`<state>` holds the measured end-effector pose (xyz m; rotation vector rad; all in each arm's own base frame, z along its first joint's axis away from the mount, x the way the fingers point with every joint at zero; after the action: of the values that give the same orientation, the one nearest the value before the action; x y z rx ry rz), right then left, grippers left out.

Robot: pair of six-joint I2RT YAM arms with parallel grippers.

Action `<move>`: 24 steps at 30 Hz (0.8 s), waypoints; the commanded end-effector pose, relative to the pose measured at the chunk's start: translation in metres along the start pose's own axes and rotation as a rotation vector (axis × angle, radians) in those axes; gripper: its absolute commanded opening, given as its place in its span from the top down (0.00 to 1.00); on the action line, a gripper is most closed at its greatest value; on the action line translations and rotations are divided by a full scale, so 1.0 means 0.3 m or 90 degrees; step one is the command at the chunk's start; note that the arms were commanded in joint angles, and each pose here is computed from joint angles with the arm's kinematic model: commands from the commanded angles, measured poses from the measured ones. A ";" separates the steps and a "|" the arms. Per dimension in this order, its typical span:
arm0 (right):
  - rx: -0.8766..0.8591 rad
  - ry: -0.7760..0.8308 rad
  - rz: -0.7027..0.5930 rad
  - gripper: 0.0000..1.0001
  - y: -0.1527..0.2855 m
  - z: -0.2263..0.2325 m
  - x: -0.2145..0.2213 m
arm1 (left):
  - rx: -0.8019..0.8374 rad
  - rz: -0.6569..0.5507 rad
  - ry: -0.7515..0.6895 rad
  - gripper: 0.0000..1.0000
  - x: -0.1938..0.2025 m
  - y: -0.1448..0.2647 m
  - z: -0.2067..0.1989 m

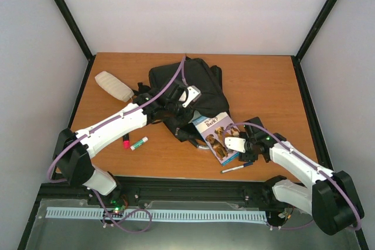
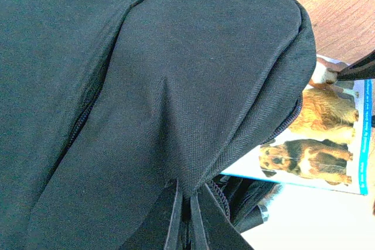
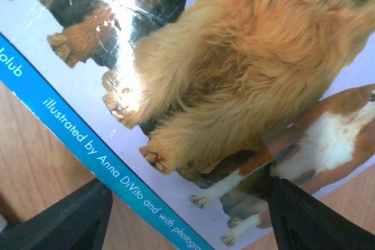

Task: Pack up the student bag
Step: Place the book in the student bag.

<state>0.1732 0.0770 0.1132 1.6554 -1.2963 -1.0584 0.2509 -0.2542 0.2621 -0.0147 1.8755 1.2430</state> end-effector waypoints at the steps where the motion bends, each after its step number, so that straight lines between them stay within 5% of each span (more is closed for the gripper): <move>1: 0.090 -0.040 -0.078 0.27 0.065 -0.094 -0.079 | 0.023 -0.069 -0.012 0.99 -0.060 0.075 -0.020; 24: 0.177 -0.259 -0.175 0.40 0.076 -0.336 -0.243 | 0.025 -0.077 -0.013 0.99 -0.062 0.093 -0.022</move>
<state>0.2413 0.1422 0.1611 1.8659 -1.5375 -1.3766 0.2508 -0.2541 0.2623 -0.0154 1.8754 1.2424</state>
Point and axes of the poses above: each gripper's point midway between its finger pads, its own y axis back along the fingers, its own z axis along the line the jaws close on, x = y × z, the point moved 9 cm from there along y, back along the fingers, and after that the axes turned 7 degrees about y, right-handed, at the moved point
